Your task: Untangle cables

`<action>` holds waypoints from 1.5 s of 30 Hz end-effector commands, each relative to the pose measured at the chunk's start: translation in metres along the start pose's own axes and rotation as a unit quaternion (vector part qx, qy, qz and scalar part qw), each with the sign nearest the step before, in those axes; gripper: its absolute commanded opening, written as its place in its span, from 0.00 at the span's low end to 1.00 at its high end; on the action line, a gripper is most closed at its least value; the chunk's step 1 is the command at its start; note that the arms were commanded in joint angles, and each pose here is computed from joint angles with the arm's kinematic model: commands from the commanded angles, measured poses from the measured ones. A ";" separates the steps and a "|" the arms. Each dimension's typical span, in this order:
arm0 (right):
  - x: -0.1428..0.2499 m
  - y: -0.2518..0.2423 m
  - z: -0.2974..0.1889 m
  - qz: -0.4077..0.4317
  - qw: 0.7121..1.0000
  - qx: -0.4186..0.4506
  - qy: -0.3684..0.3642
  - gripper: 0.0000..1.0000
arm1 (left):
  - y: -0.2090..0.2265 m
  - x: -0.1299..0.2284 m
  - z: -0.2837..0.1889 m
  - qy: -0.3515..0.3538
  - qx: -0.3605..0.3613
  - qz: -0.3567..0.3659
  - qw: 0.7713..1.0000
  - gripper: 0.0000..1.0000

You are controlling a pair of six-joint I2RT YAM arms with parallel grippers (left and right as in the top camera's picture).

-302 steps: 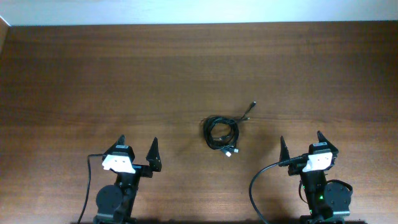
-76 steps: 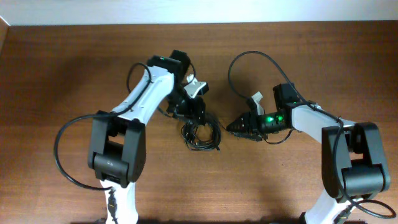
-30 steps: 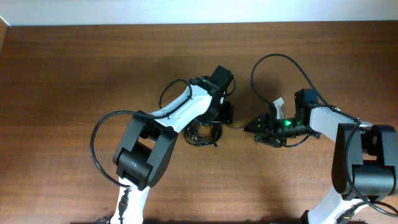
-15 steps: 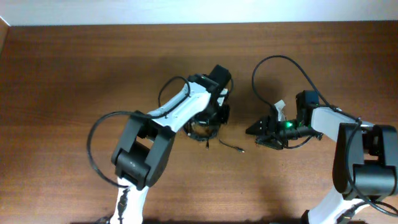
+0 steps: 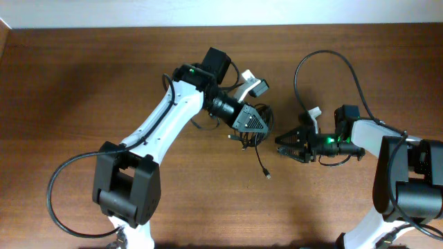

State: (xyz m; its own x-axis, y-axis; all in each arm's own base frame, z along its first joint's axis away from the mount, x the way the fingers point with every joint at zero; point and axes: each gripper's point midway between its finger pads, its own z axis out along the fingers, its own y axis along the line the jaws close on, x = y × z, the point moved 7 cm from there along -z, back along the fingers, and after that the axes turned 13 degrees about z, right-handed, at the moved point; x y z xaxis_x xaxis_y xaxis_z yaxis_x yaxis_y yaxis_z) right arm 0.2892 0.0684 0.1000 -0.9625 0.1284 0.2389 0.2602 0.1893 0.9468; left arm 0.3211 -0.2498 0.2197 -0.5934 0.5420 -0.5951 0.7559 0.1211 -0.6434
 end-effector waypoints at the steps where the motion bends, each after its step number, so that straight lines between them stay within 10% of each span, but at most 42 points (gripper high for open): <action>1: 0.002 0.009 -0.001 -0.006 0.998 -0.061 0.006 0.71 | -0.009 -0.003 -0.006 -0.012 0.020 0.011 1.000 0.00; 11: 0.005 0.019 0.005 0.021 0.995 -0.096 0.025 0.51 | -0.019 -0.004 -0.005 -0.026 0.063 -0.001 0.998 0.00; 29: -0.008 0.058 0.051 -0.062 0.990 -0.081 0.095 0.52 | -0.018 -0.006 -0.005 -0.030 0.062 -0.008 0.998 0.00; 35: -0.027 0.051 0.067 -0.048 0.997 0.002 0.058 0.04 | -0.018 -0.006 -0.005 -0.030 0.062 -0.008 0.998 0.00; 45: -0.019 0.039 0.026 -0.070 0.996 -0.030 0.035 0.04 | 0.023 0.028 -0.026 0.073 -0.125 -0.111 0.983 0.00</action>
State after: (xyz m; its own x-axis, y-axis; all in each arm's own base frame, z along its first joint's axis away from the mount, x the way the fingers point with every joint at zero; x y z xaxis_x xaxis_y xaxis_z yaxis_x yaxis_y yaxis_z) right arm 0.3211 0.1078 0.1252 -0.9783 0.0389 0.2033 0.2070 0.1778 0.9620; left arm 0.3183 -0.2258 0.2032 -0.6900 0.5984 -0.4072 0.6745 0.3276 -0.6616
